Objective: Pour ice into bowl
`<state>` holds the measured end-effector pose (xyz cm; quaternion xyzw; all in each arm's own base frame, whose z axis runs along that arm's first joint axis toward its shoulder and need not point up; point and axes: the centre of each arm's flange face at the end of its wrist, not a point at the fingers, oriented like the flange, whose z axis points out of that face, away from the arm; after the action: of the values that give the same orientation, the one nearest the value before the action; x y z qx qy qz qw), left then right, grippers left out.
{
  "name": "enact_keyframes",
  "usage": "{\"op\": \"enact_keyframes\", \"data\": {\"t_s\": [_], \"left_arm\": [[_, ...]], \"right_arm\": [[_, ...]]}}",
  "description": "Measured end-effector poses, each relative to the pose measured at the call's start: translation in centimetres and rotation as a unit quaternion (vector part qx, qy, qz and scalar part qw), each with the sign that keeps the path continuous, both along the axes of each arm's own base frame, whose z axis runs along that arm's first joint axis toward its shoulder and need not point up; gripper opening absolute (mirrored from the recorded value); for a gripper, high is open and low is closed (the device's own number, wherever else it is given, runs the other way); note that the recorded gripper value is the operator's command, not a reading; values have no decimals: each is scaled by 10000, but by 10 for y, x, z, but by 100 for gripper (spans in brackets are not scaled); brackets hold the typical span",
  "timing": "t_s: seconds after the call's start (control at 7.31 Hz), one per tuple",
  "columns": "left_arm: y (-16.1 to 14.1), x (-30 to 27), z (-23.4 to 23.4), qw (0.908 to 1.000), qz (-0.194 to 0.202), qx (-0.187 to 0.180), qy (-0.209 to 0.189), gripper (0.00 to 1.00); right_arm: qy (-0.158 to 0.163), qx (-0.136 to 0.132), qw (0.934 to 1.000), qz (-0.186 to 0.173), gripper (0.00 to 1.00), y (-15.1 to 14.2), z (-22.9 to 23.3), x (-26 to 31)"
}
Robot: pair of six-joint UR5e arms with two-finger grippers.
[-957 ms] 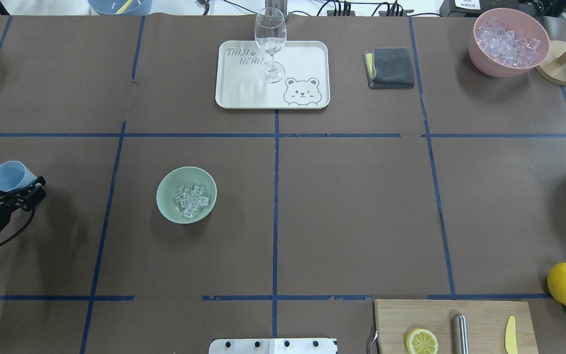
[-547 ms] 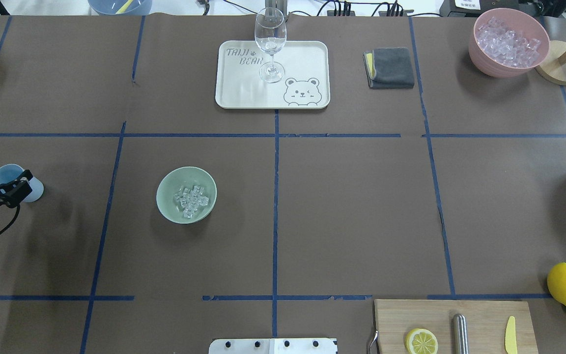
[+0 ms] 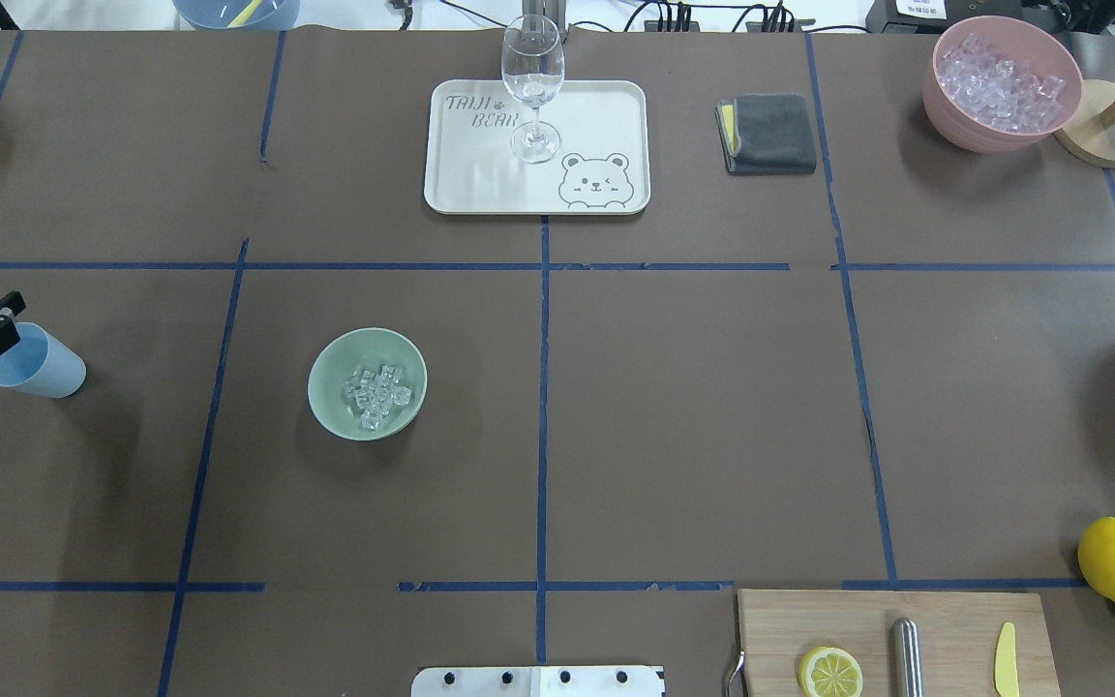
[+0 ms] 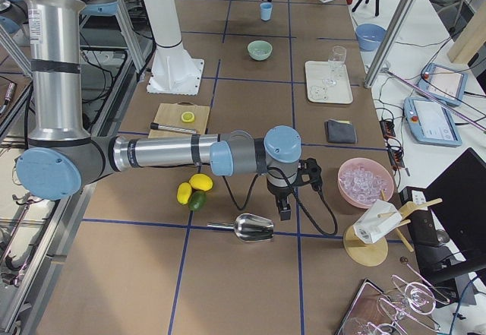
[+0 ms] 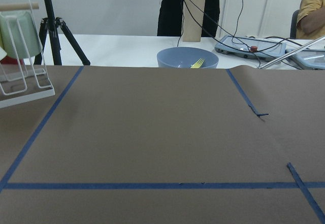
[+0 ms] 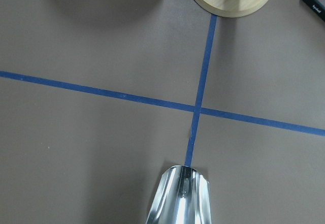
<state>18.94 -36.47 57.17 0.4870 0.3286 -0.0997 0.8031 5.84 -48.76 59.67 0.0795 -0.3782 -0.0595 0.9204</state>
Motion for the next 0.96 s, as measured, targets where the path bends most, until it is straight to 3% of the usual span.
{"op": "enact_keyframes", "data": {"t_s": [0.27,0.55,0.68,0.96], "left_arm": [[-30,-53,5,9928,701,-9,-974,100],[-65,-103,13,9681,1408,-252,-2057,100],[-76,-132,17,9609,1741,-532,-2086,100],[-80,-179,40,9509,2204,-1512,-1562,100]], "right_arm": [[-11,8,10000,27,100,0,-4,0],[-58,1,9998,180,100,-1,-19,0],[-101,38,9997,207,100,-2,-27,-1],[-572,-22,9981,217,100,-2,-46,-8]]}}
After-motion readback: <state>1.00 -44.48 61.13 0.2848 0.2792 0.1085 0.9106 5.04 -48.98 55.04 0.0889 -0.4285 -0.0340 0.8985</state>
